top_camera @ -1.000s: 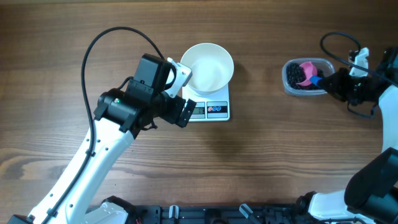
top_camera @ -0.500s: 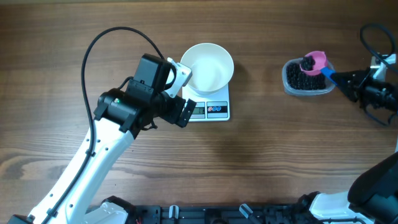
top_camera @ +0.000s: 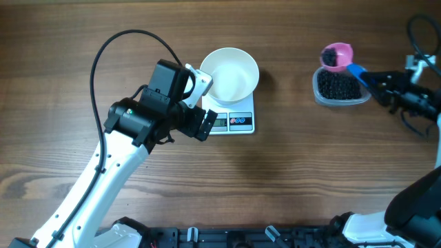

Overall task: Scoop item into bowl and weigh 150g on scale
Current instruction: 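Lift the filled scoop out of the tub with the right gripper, then move the scoop over the white bowl and tip beans into it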

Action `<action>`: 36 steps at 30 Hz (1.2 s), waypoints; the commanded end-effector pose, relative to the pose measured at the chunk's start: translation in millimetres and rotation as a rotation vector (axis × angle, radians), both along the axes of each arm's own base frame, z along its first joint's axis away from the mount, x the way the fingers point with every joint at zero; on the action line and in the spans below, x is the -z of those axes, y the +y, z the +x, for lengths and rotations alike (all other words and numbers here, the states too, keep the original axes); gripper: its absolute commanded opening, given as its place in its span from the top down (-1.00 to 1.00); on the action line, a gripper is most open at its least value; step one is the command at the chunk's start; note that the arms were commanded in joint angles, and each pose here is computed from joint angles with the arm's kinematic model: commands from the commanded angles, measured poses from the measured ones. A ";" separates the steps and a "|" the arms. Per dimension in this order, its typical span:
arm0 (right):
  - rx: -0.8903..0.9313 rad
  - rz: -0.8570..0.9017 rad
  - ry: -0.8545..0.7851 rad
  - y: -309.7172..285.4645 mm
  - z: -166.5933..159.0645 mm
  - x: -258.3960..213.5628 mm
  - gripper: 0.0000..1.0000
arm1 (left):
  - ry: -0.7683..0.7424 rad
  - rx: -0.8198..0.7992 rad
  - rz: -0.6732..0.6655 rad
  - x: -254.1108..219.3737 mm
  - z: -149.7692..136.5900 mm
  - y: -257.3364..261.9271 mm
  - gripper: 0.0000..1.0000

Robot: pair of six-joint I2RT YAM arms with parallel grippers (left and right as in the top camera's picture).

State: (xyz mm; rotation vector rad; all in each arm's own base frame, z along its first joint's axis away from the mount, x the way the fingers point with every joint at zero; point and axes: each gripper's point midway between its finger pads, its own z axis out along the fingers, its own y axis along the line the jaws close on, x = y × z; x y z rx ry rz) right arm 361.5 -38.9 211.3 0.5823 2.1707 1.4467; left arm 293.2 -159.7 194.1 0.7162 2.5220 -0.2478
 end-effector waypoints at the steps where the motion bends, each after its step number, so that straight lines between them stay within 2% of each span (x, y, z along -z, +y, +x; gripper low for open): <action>1: -0.123 0.080 -0.026 42.5 2.4 -7.6 0.92 | 0.015 0.002 -0.013 3.6 -1.9 -3.0 -1.00; 7: -0.336 0.022 -0.133 116.6 10.3 -12.7 0.92 | 0.015 0.002 -0.013 3.6 -2.0 -2.9 -1.00; 16: -0.439 -0.284 -0.252 187.0 29.2 6.2 0.91 | 0.015 0.002 -0.013 3.6 -1.9 -3.0 -1.00; 27: -0.400 -0.712 -0.491 198.0 38.2 -24.4 0.91 | 0.018 0.002 -0.012 4.0 -2.7 -2.6 -1.00; 33: -0.479 -0.802 -0.595 213.3 34.3 -23.4 0.91 | 0.018 0.002 -0.012 4.0 -2.7 -2.7 -1.00; 36: -0.474 -0.905 -0.624 211.0 40.1 -20.5 0.91 | 0.018 0.002 -0.012 4.0 -2.7 -2.6 -1.00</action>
